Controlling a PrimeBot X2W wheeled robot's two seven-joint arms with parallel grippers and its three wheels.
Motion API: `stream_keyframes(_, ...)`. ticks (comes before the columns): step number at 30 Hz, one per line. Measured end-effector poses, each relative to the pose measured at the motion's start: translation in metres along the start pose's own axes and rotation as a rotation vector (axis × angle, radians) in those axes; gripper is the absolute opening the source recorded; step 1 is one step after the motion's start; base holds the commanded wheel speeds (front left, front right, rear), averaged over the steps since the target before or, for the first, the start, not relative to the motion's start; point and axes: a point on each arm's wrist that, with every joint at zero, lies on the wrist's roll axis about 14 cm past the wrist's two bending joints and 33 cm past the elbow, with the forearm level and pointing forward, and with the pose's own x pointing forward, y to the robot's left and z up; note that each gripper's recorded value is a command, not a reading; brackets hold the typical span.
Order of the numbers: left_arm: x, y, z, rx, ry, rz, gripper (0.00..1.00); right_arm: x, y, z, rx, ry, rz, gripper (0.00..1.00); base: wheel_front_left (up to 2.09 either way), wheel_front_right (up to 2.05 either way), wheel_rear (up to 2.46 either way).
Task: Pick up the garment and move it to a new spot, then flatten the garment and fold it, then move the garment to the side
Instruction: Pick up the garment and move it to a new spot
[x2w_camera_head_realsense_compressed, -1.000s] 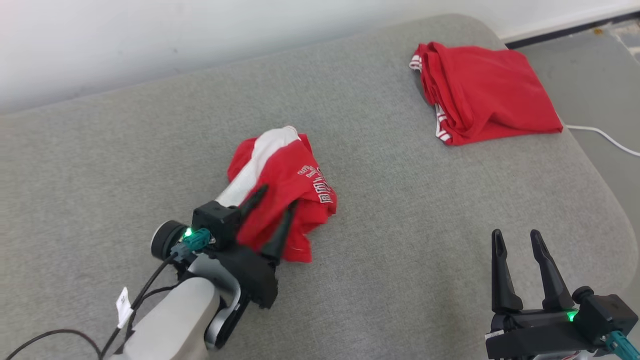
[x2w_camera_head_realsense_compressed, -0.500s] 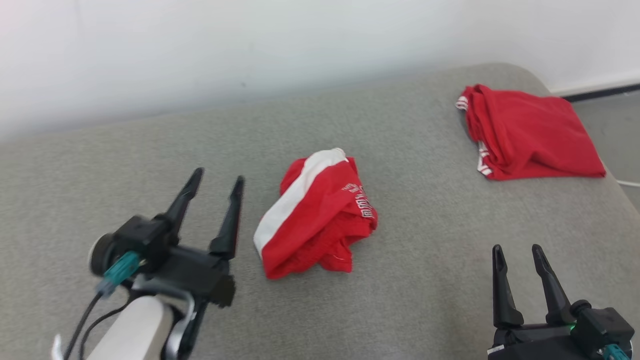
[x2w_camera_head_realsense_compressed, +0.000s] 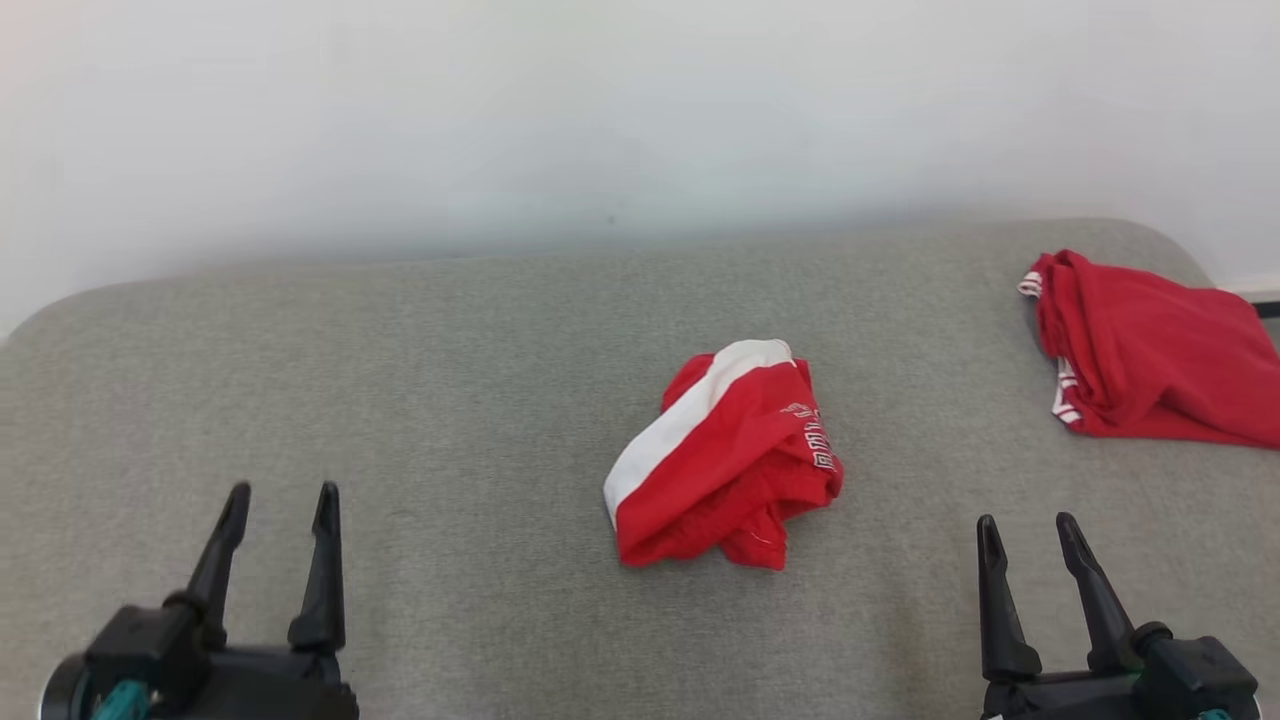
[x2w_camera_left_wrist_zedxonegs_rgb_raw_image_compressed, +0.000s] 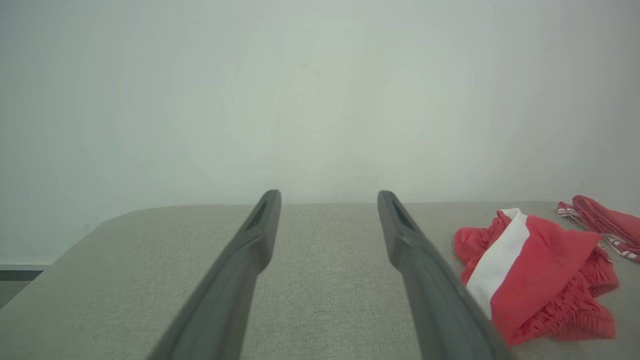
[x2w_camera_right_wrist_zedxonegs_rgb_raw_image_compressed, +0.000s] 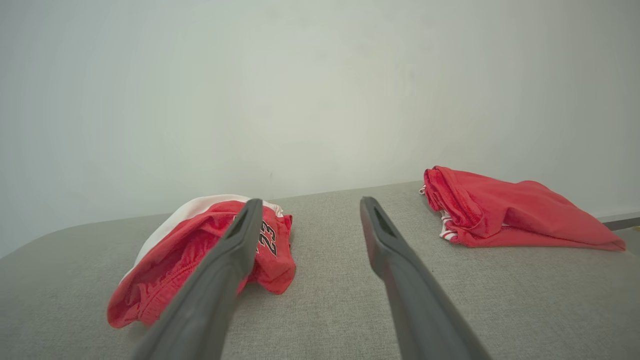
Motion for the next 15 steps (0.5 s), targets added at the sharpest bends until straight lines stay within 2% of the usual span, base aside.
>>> stream_keyframes(9,-0.045,0.028,-0.022,-0.044,0.072,0.122,1.00,0.002,0.022,-0.013,0.014,0.040,0.067,1.00,0.00,0.00,0.00)
stream_keyframes(15,-0.058,0.036,-0.030,-0.058,0.091,0.160,1.00,-0.001,0.029,-0.024,0.020,0.074,0.086,1.00,0.00,0.00,0.00)
